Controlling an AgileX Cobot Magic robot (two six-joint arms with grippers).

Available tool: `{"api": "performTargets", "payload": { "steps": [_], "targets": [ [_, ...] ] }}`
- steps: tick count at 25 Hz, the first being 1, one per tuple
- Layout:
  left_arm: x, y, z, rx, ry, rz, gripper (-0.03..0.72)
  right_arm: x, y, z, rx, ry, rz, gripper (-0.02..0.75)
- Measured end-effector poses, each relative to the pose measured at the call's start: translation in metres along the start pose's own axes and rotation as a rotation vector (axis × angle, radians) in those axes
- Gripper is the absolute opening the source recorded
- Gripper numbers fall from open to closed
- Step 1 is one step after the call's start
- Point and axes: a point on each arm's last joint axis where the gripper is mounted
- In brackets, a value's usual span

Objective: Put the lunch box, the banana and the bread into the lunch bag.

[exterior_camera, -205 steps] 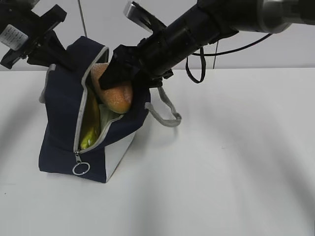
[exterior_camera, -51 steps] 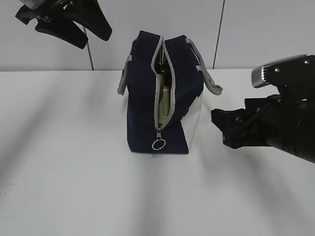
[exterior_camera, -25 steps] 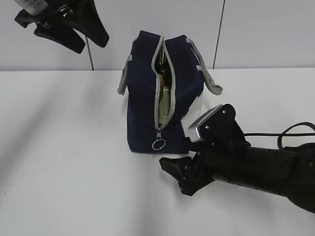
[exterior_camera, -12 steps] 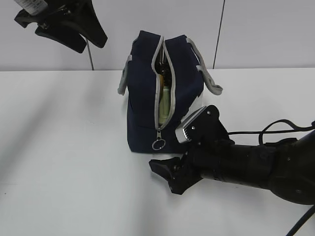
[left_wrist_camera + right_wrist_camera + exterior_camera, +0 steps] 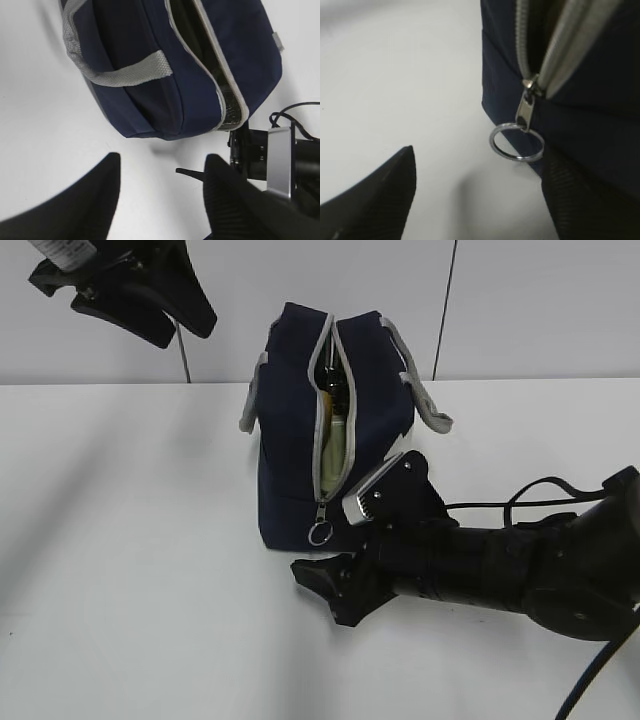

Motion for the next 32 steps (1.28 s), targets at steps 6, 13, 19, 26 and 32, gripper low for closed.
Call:
{"api": "performTargets", "payload": {
  "steps": [6,13,19,26,32],
  "targets": [
    [0.0,0.0,0.0,0.0,0.0,0.0,0.38,-0.003,-0.01,-0.002,0.002,-0.011,0.008,0.58],
    [0.0,0.0,0.0,0.0,0.0,0.0,0.38,-0.005,-0.013,0.0,-0.007,-0.015,0.005,0.526],
    [0.0,0.0,0.0,0.0,0.0,0.0,0.379,-0.007,-0.014,0.002,-0.014,-0.025,-0.005,0.328],
    [0.0,0.0,0.0,0.0,0.0,0.0,0.379,-0.01,-0.014,0.002,-0.017,-0.066,-0.043,0.096],
    [0.0,0.0,0.0,0.0,0.0,0.0,0.379,-0.011,-0.014,-0.002,0.021,-0.069,-0.047,0.067]
  ]
}}
Point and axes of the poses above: a point on each arm's last joint axis where the gripper is mounted, y pointing back along that axis away from the gripper, x along the wrist's bending axis when the last joint is at zero, z = x × y, and after that the axes turned 9 degrees about y, right-handed
